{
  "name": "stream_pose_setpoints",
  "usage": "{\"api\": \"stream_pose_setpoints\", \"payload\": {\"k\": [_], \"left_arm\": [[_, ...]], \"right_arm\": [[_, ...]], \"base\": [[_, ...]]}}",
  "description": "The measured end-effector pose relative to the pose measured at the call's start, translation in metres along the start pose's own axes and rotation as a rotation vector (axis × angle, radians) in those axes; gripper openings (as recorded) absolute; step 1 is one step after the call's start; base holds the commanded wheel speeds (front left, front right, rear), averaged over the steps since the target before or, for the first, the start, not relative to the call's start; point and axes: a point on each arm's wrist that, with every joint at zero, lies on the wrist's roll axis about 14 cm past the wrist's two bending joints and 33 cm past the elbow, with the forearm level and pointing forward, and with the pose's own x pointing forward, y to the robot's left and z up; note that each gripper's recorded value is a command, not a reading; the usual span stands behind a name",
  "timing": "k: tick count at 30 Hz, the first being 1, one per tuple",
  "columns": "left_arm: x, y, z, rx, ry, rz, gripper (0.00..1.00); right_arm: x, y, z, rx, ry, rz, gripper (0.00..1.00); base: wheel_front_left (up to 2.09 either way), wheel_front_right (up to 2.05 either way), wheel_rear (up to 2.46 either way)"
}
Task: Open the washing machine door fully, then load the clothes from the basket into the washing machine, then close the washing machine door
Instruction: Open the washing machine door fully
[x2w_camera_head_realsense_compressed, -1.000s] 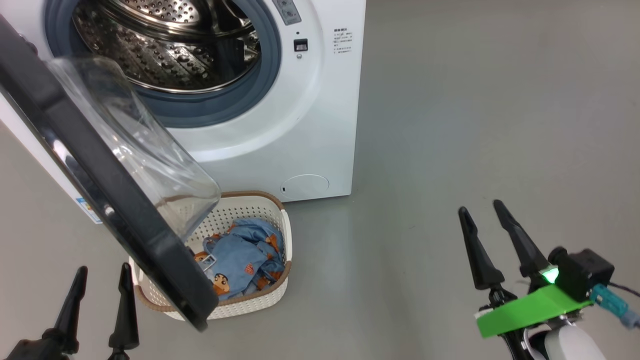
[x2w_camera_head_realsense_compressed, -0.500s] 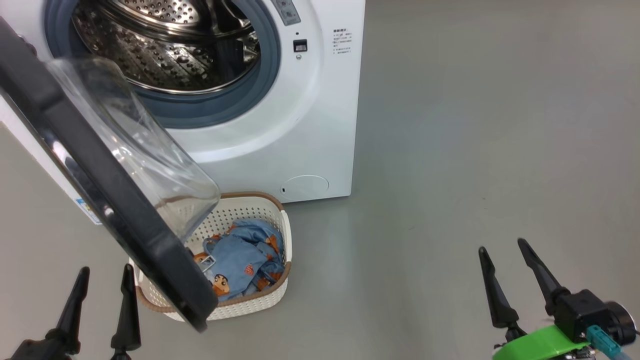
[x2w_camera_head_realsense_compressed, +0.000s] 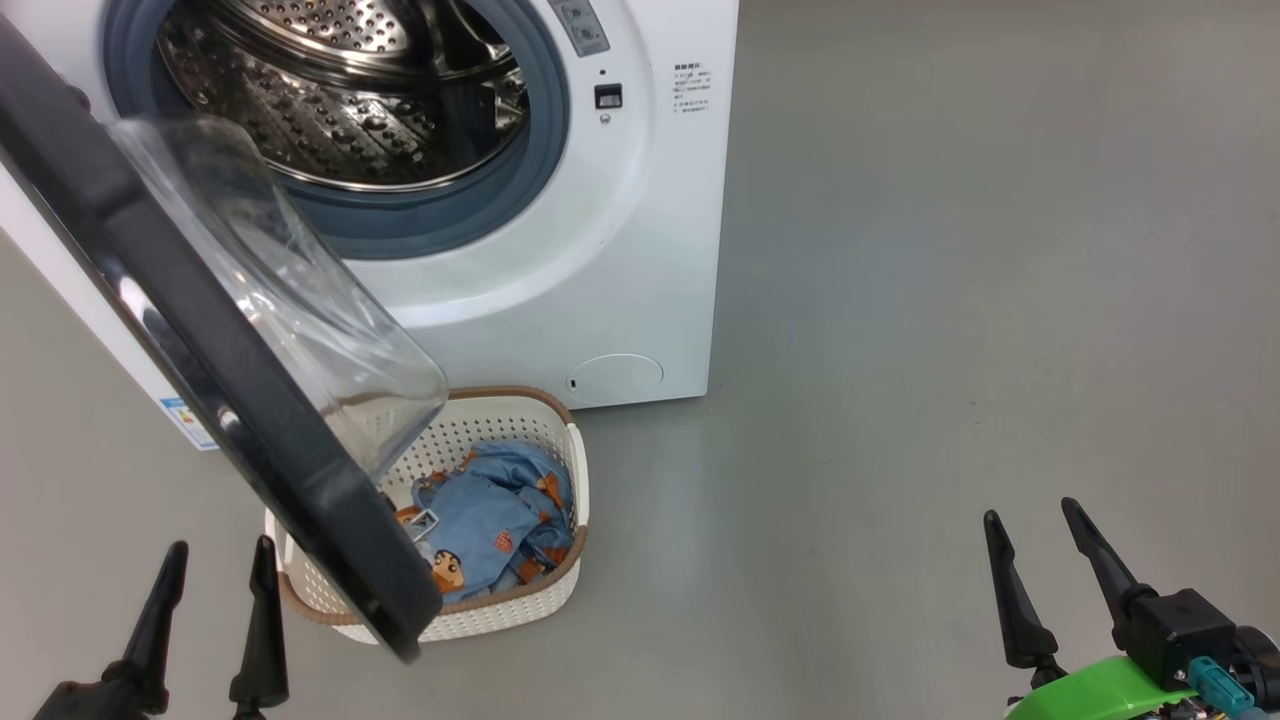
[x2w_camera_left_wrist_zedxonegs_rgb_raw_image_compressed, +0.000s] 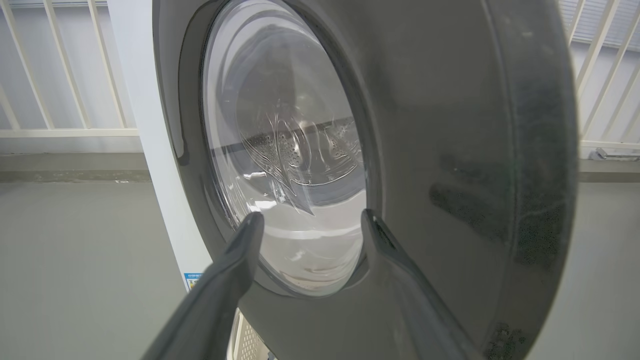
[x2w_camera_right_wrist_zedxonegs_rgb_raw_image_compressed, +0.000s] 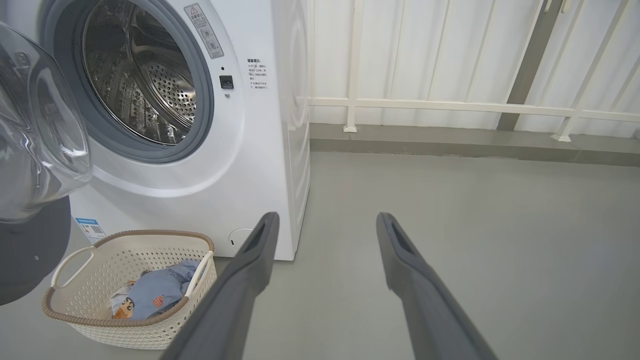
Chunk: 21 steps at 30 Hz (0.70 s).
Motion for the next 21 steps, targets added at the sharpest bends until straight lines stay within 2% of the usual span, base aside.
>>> {"api": "stream_pose_setpoints", "payload": {"k": [11, 12, 13, 17, 21], "left_arm": [[-0.001, -0.001, -0.002, -0.001, 0.007, -0.002, 1.0], [-0.001, -0.001, -0.002, -0.001, 0.007, -0.002, 0.45], [-0.002, -0.001, -0.004, -0.001, 0.012, -0.003, 0.0], [-0.002, -0.001, -0.004, -0.004, 0.015, -0.005, 0.0], [0.001, 0.004, 0.016, 0.005, -0.047, 0.006, 0.0]], "right_arm": [[0.0, -0.001, -0.001, 0.012, 0.003, -0.005, 1.0], [0.0, -0.001, -0.001, 0.012, 0.003, -0.005, 1.0], [0.0, -0.001, -0.001, 0.012, 0.004, -0.005, 1.0], [0.001, 0.0, -0.002, 0.022, 0.005, -0.004, 1.0], [0.002, 0.001, -0.002, 0.027, 0.005, -0.001, 1.0]], "base": [[0.0, 0.0, 0.0], [0.0, 0.0, 0.0], [0.0, 0.0, 0.0], [0.0, 0.0, 0.0], [0.0, 0.0, 0.0]]}}
